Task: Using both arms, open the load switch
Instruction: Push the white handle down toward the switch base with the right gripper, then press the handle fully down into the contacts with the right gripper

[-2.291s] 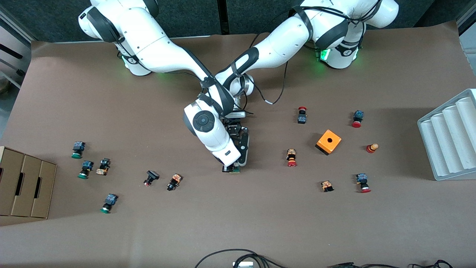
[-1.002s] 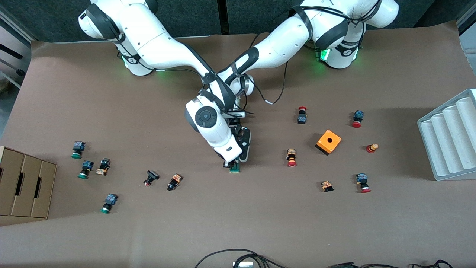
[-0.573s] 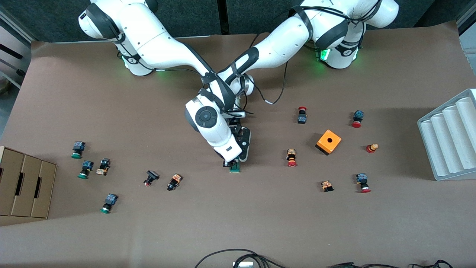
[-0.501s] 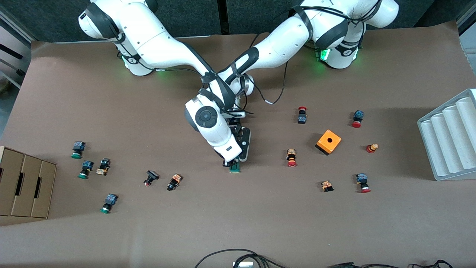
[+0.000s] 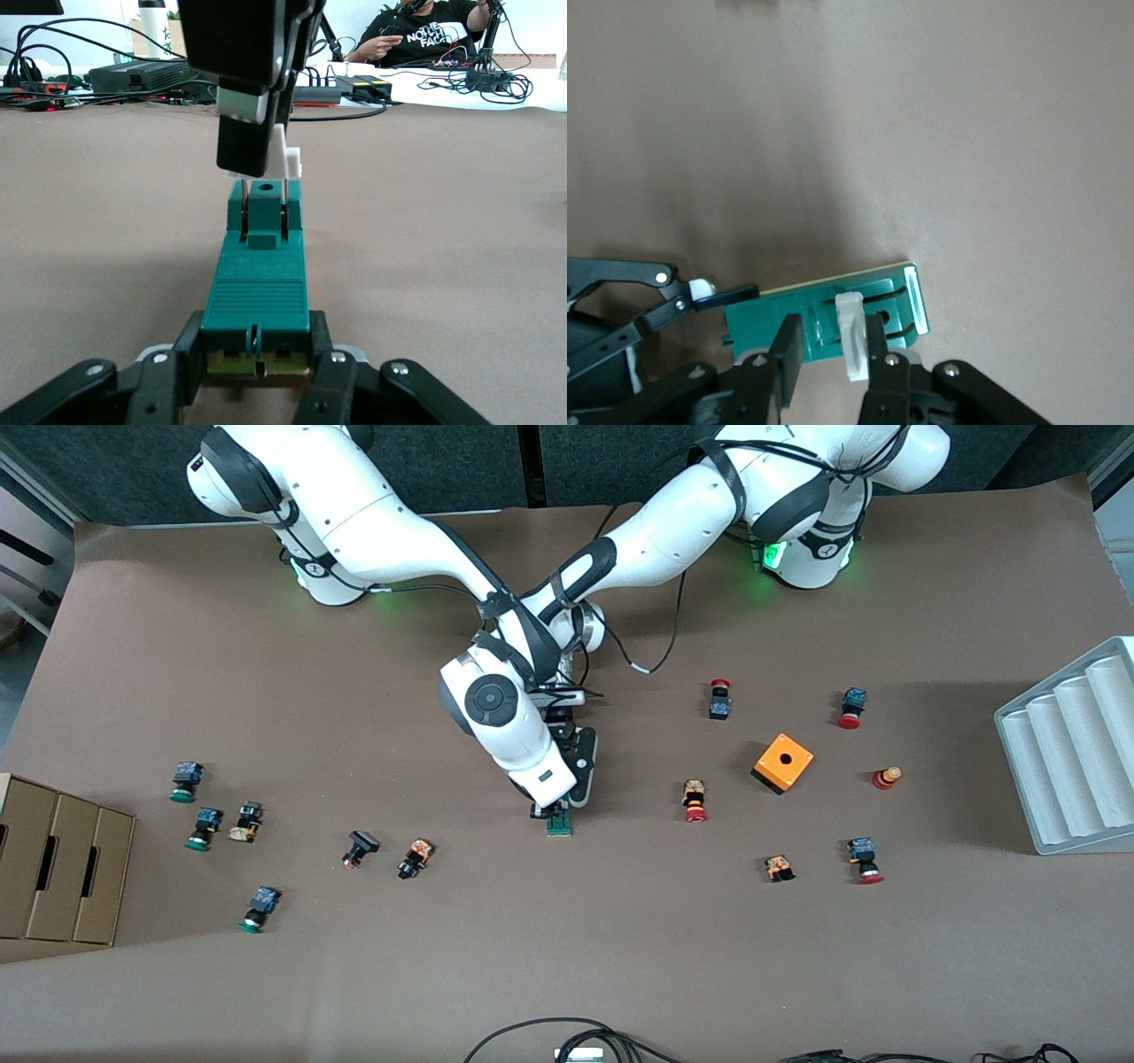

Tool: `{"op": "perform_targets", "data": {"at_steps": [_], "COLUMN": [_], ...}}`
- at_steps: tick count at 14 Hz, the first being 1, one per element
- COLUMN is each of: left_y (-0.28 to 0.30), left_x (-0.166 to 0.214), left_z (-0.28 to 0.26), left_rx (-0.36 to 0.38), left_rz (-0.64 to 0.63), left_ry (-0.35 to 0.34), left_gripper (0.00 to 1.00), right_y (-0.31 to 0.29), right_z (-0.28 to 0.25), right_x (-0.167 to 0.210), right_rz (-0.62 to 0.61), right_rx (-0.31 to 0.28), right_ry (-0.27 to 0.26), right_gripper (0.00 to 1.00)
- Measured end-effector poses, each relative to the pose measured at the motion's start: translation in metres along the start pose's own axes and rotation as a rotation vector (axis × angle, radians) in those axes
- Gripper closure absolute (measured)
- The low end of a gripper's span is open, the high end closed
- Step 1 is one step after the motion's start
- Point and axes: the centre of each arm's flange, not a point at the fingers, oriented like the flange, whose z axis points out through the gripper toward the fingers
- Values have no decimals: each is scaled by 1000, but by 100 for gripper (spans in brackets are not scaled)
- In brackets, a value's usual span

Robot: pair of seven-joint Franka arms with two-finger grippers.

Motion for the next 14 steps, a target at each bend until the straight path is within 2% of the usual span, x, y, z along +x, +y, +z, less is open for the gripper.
{"op": "perform_targets", "data": {"at_steps": [5,14], "left_y": [0,0], "left_x": [0,0], "left_z": [0,0], "left_rx": [0,0], "left_rz": [0,0], "left_ry": [0,0], "left_gripper": [51,51], "right_y": [-5,-11], "right_z": [0,2], "right_x": [2,-1], "right_rz": [-4,12], "right_rx": [4,12], "right_ry": [-2,-11], "right_gripper": [71,70]}}
